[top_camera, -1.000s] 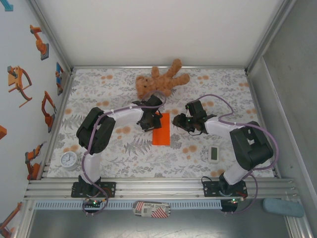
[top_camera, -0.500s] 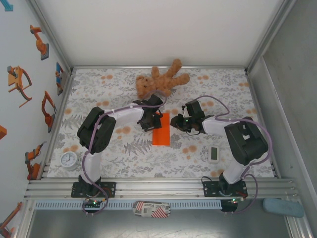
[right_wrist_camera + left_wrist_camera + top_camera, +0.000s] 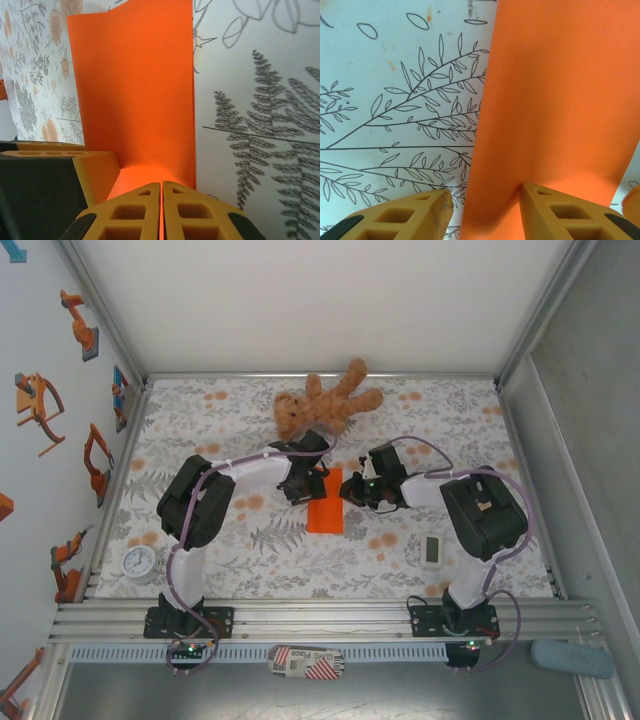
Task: Fold a paper plane with a square sheet of paper (pick it up from the middle)
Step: Hold the square sheet of paper at the center of the table.
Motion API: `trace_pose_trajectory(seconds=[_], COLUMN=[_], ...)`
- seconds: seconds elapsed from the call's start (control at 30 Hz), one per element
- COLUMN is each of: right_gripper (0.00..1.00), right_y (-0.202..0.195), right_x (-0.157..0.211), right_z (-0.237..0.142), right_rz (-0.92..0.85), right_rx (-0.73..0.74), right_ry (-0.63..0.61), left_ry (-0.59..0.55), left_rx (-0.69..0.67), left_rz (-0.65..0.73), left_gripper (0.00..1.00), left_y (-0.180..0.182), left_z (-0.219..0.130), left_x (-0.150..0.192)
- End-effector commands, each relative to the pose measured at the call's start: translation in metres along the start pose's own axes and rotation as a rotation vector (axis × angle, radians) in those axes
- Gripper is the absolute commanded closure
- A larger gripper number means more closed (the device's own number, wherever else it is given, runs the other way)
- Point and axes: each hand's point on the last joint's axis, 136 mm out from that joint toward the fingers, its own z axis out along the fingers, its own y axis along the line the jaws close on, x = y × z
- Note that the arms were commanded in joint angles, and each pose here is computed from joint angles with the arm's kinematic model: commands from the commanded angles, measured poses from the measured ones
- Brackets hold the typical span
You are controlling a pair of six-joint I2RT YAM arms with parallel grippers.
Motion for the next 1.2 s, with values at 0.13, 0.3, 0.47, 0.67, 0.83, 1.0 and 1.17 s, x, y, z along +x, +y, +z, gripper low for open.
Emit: trace_pose_trajectory(seconds=[0.13, 0.3, 0.47, 0.67, 0.83, 1.0, 1.17], right_gripper=[0.93, 0.94, 0.94, 0.94, 0.95, 0.97, 0.98], right_y=[0.012, 0.006, -0.004, -0.014, -0.034, -0.054, -0.066], right_x=[0.001, 0.004, 0.006, 0.012, 0.019, 0.030, 0.033], right_z=[0.010, 0.012, 0.015, 0.017, 0.017, 0.019, 0.021], right_rz=[-0.020, -0.014, -0.019, -0.016, -0.011, -0.008, -0.014], right_rx=[-0.031, -0.008, 0.034, 0.075, 0.165, 0.231, 0.275], right_ry=[0.030, 0.042, 0.055, 0.085, 0.119, 0.162, 0.178], left_ry=[0.318, 0.323, 0.330, 0.328, 0.294, 0.149, -0.078], left_rx=[-0.234, -0.243, -0.246, -0.239, -0.197, -0.093, -0.028], left_rz=[-0.014, -0.026, -0.036, -0.037, -0.033, 0.004, 0.011], left_gripper=[0.55, 0.55, 0.54, 0.54, 0.53, 0.49, 0.46], left_y=[0.081, 0.082, 0.083, 0.081, 0.069, 0.031, 0.012], left_z=[0.108, 0.109, 0.110, 0.107, 0.088, 0.030, -0.048], left_x=[0.090, 0.091, 0.092, 0.090, 0.077, 0.032, -0.015])
